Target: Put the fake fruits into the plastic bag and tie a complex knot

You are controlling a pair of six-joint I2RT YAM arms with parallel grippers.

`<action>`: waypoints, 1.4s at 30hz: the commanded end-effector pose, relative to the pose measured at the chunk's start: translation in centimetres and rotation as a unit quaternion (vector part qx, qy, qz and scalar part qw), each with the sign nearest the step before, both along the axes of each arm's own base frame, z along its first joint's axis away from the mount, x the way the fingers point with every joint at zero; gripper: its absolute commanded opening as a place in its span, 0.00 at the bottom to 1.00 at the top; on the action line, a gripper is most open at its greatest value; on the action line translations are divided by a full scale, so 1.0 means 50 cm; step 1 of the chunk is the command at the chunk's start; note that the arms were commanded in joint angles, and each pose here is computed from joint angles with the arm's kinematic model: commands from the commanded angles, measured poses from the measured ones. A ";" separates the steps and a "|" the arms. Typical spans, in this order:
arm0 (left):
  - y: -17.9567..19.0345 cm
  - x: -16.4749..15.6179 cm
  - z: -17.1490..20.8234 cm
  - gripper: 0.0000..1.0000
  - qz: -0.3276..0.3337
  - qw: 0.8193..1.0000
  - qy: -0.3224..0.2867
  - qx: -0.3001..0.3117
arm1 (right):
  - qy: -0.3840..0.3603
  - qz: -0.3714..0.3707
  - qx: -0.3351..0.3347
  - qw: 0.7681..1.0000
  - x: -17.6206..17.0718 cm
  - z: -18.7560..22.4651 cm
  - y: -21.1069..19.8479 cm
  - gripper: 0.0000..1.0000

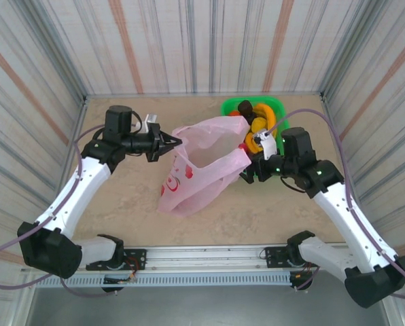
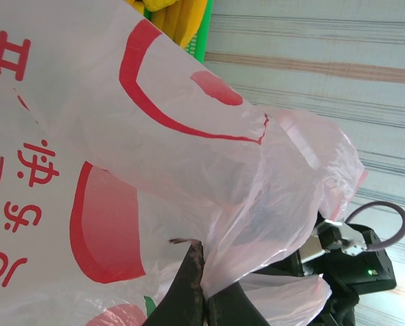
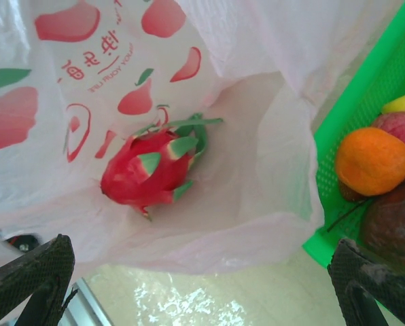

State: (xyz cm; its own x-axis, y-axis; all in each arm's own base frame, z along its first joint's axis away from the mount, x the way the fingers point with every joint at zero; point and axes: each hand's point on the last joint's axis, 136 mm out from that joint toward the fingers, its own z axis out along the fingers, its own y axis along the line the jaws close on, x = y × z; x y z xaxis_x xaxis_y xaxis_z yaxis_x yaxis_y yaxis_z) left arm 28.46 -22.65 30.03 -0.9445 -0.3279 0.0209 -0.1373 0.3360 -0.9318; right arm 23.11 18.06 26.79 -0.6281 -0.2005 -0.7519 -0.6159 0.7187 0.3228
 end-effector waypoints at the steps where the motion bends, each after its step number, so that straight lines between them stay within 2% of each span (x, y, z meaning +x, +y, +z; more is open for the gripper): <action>1: 0.006 0.003 0.006 0.00 -0.014 1.000 -0.016 -0.008 | 0.017 -0.048 -0.010 0.999 -0.016 0.031 -0.044 0.99; 9: 0.044 0.007 0.007 0.00 0.006 1.000 -0.018 -0.010 | 0.055 -0.127 0.023 0.990 0.015 0.034 -0.125 0.99; 15: 0.045 0.002 0.015 0.00 0.003 1.000 -0.025 -0.016 | 0.123 -0.175 0.026 0.976 0.090 -0.032 -0.156 1.00; 21: 0.044 -0.005 0.020 0.00 -0.005 0.999 -0.031 -0.020 | 0.164 -0.201 0.023 0.965 0.177 -0.093 -0.157 0.96; 26: 0.044 -0.006 0.022 0.00 -0.004 0.999 -0.034 -0.019 | 0.198 -0.219 -0.039 0.955 0.215 -0.149 -0.179 0.96; 32: 0.043 -0.003 0.027 0.00 -0.005 0.999 -0.043 -0.020 | 0.231 -0.219 -0.118 0.941 0.217 -0.215 -0.194 0.96; 42: 0.036 0.009 0.031 0.00 -0.016 0.998 -0.061 -0.030 | 0.263 -0.190 -0.182 0.928 0.217 -0.289 -0.152 0.96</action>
State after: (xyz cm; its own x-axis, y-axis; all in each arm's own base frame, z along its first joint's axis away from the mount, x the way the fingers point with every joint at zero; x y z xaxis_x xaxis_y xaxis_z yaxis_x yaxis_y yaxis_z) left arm 28.91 -20.66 30.96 -0.9436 -0.3302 -0.0242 -0.0798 0.2975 -0.9514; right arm 34.05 10.49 12.84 -0.9620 -0.0321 -0.2710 -0.1041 0.9612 0.2554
